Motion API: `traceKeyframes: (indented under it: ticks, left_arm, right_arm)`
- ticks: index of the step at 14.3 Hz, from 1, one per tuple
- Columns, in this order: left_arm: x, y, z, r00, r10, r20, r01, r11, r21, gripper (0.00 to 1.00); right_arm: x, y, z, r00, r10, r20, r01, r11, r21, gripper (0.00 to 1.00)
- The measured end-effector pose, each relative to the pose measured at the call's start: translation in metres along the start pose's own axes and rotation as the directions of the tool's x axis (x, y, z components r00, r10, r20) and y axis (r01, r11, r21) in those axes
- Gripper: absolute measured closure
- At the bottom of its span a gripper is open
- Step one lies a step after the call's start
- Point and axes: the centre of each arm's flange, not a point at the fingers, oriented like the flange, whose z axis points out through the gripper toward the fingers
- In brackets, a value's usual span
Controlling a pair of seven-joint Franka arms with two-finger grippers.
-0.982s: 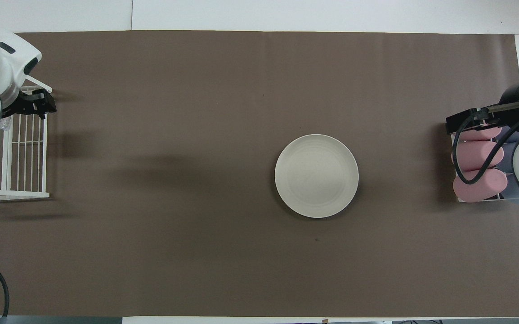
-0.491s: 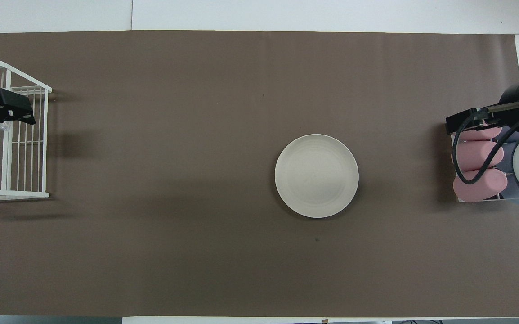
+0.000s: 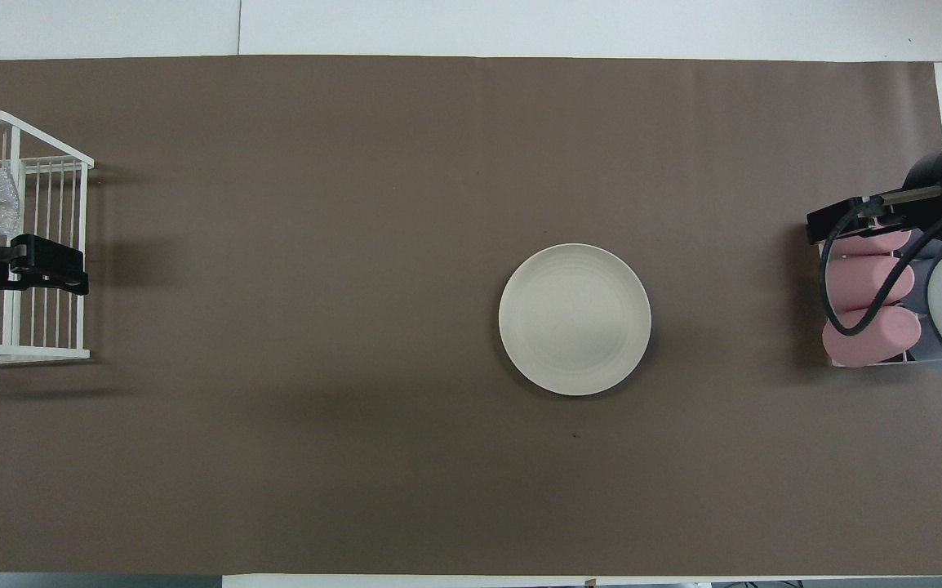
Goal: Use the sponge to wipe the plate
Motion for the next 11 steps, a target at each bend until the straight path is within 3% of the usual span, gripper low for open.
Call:
traceKeyframes:
  ticks: [4,11]
  left_arm:
    - [0.004,0.0,0.003,1.0,-0.005,0.009,0.006,0.999,-0.052,0.0]
    - [0.003,0.009,-0.006,1.0,0.011,-0.011,-0.012,0.998,-0.055,0.0]
  right_arm:
    - [0.0,0.0,0.0,1.0,0.0,0.0,0.0,1.0,0.0,0.0]
    - [0.0,0.0,0.0,1.0,-0.001,0.0,0.001,1.0,0.0,0.0]
